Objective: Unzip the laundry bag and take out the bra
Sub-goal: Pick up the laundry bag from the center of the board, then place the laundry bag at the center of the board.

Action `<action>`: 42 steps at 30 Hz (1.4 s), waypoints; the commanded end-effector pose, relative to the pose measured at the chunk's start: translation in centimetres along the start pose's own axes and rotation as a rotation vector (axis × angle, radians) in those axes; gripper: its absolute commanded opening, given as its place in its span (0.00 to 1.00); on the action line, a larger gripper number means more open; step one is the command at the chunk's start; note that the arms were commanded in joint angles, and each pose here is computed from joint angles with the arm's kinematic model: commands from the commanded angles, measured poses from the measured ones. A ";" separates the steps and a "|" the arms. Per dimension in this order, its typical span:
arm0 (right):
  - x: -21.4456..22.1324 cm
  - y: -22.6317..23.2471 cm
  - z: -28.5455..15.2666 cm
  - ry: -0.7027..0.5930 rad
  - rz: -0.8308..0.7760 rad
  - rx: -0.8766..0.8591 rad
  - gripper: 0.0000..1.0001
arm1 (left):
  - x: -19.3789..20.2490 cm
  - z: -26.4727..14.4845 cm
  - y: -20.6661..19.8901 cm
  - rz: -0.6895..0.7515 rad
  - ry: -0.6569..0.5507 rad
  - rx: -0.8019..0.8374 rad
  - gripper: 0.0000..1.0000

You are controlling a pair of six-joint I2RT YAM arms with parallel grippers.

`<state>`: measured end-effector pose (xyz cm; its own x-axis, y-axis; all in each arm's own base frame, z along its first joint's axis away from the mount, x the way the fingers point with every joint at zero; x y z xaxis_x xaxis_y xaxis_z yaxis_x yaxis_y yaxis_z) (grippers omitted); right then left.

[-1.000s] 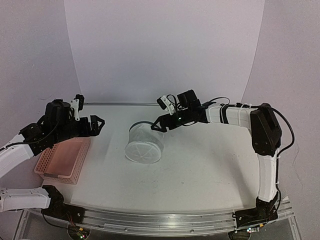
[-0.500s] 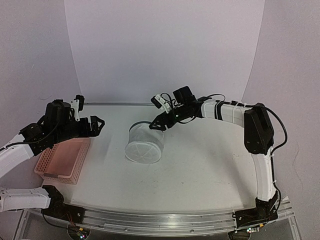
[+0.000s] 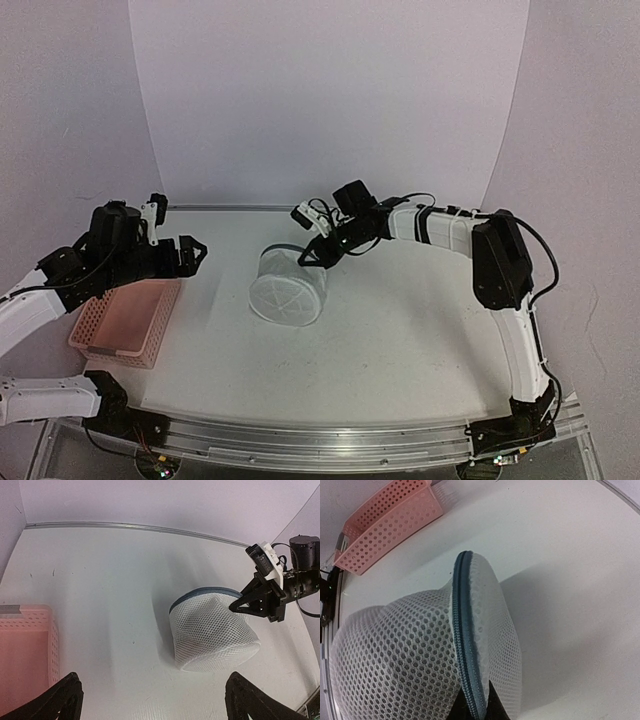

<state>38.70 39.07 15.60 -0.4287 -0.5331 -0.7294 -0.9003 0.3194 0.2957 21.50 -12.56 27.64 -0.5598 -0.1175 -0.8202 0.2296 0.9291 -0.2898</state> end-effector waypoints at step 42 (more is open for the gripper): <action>3.5 14.4 -2.3 -0.176 -0.584 1.155 0.25 | -1.0 -0.1 -0.3 -0.014 -0.022 -0.015 1.00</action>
<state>24.70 39.45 17.15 0.0835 -0.7971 -0.5980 -0.3809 0.5290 -0.7583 21.99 -12.58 27.25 -0.5700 -0.1085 -0.8144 0.2047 0.9412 -0.2687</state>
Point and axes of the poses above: each gripper's point midway between its finger pads, its own z axis out along the fingers, its own y axis along the line the jaws close on, x = y × z, the point moved 7 cm from there along -z, back along the fingers
